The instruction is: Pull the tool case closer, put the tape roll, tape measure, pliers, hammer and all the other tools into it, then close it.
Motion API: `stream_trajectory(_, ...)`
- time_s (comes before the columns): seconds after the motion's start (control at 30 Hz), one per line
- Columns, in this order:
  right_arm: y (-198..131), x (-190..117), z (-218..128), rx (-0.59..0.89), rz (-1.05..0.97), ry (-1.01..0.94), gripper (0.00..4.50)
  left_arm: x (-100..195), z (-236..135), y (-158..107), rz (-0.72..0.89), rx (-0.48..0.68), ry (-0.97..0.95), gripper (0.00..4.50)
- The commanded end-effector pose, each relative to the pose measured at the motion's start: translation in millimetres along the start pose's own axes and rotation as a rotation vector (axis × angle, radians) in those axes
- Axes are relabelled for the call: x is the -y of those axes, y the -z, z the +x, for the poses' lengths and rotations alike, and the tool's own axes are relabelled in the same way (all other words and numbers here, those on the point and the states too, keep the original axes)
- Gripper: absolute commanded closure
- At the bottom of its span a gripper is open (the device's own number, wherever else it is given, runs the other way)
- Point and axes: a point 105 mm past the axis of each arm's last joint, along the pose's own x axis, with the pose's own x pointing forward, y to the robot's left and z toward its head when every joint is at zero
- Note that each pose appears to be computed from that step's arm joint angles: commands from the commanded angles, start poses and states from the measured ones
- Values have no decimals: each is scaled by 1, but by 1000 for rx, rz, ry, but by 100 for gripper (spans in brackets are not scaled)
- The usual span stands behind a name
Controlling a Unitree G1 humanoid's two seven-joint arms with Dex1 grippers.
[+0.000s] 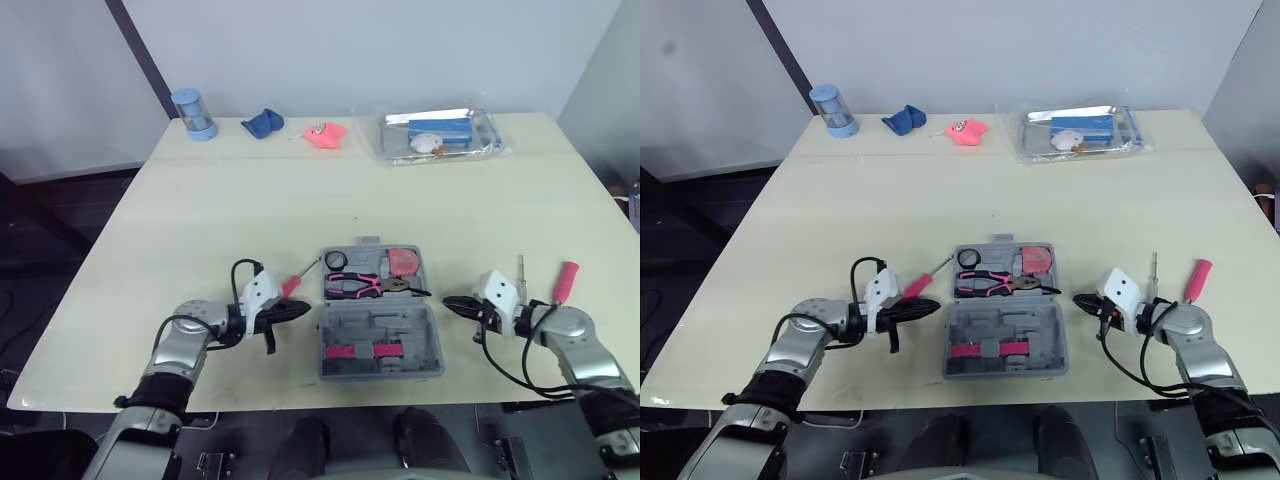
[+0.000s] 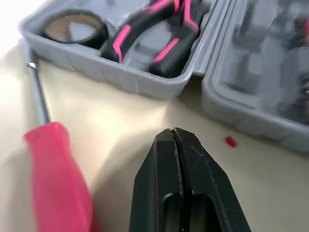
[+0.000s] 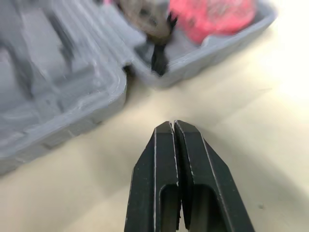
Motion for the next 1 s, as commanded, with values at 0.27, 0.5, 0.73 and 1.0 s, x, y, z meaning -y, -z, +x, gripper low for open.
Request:
stream_trajectory(0.27,-11,16,-97,198,114,254,440,-2,-81,-38,-96,234,-244,450)
stream_trajectory(0.5,38,11,-182,114,250,478,369,7,-143,1,-191,185,-465,179)
stream_trajectory(0.73,81,-9,-240,-2,361,617,64,26,-181,45,-296,113,-596,0)
stream_trajectory(1.0,102,-20,-266,-59,407,679,17,31,-187,51,-314,104,-610,0)
